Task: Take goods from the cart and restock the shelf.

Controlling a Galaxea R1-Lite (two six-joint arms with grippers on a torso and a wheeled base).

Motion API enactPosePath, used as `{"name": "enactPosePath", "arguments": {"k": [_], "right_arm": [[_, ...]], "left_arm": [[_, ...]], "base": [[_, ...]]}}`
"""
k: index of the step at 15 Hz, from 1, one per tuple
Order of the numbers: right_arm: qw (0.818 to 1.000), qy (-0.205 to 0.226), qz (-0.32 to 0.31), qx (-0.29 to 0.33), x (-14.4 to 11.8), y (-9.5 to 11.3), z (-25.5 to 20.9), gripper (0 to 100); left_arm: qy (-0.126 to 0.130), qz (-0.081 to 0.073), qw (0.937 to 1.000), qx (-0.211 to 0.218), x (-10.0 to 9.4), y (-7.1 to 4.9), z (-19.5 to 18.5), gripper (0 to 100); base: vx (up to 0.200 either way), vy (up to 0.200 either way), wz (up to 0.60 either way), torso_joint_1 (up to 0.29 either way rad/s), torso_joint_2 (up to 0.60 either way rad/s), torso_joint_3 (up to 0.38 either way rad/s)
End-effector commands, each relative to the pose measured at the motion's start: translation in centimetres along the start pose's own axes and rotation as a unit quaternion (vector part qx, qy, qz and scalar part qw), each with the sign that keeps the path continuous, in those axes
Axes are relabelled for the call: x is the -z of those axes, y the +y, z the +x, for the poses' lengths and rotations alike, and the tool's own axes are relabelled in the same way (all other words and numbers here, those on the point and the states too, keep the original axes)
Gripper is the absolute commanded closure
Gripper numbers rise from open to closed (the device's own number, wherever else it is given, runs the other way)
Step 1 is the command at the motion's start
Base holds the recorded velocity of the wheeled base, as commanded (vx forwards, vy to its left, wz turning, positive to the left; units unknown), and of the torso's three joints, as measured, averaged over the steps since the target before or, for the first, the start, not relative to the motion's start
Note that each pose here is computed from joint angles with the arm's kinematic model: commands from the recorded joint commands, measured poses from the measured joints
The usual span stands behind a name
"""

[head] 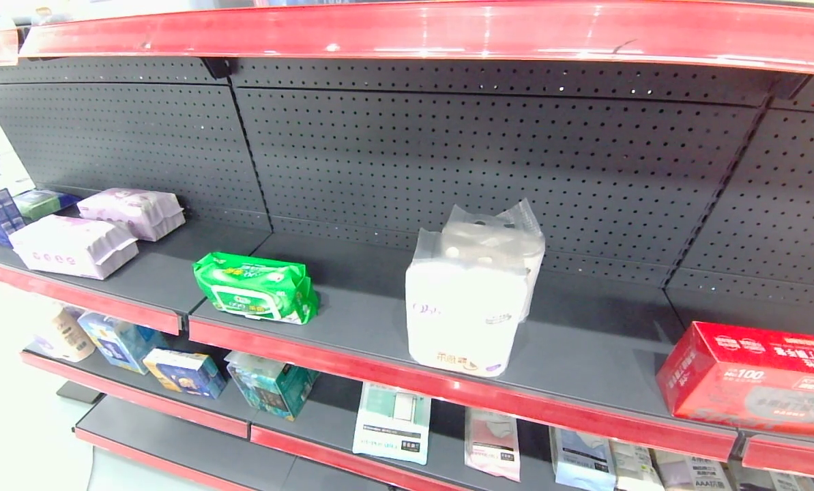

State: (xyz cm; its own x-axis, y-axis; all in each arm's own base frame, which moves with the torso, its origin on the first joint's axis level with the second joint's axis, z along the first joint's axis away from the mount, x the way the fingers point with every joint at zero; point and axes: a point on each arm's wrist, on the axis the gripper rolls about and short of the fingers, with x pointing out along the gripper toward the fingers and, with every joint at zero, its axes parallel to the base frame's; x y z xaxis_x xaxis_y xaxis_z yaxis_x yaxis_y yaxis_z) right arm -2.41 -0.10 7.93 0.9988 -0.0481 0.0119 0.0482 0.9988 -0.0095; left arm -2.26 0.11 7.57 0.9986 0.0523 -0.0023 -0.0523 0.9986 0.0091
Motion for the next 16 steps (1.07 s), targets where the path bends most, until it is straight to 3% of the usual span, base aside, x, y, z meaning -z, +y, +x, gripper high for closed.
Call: {"name": "enactPosePath", "arguments": {"k": [1,14,16], "right_arm": [[1.0,0.004,0.0,0.0,0.22,0.01,0.07,0],[1.0,0.008,0.002,-0.006,0.41,0.03,0.11,0],[1.0,0.008,0.002,-0.008,0.41,0.04,0.11,0]], "left_arm": [[0.0,0.0,1.0,0.001,0.0,0.0,0.01,0],[0.0,0.001,1.0,0.004,0.0,-0.01,0.01,0],[0.0,0.001,1.0,0.004,0.0,-0.01,0.01,0]], "base": [[0.0,0.0,0.0,0.0,0.0,0.0],[0.0,0.0,0.0,0.0,0.0,0.0],[0.0,0.0,-0.6,-0.002,0.0,-0.002]]}}
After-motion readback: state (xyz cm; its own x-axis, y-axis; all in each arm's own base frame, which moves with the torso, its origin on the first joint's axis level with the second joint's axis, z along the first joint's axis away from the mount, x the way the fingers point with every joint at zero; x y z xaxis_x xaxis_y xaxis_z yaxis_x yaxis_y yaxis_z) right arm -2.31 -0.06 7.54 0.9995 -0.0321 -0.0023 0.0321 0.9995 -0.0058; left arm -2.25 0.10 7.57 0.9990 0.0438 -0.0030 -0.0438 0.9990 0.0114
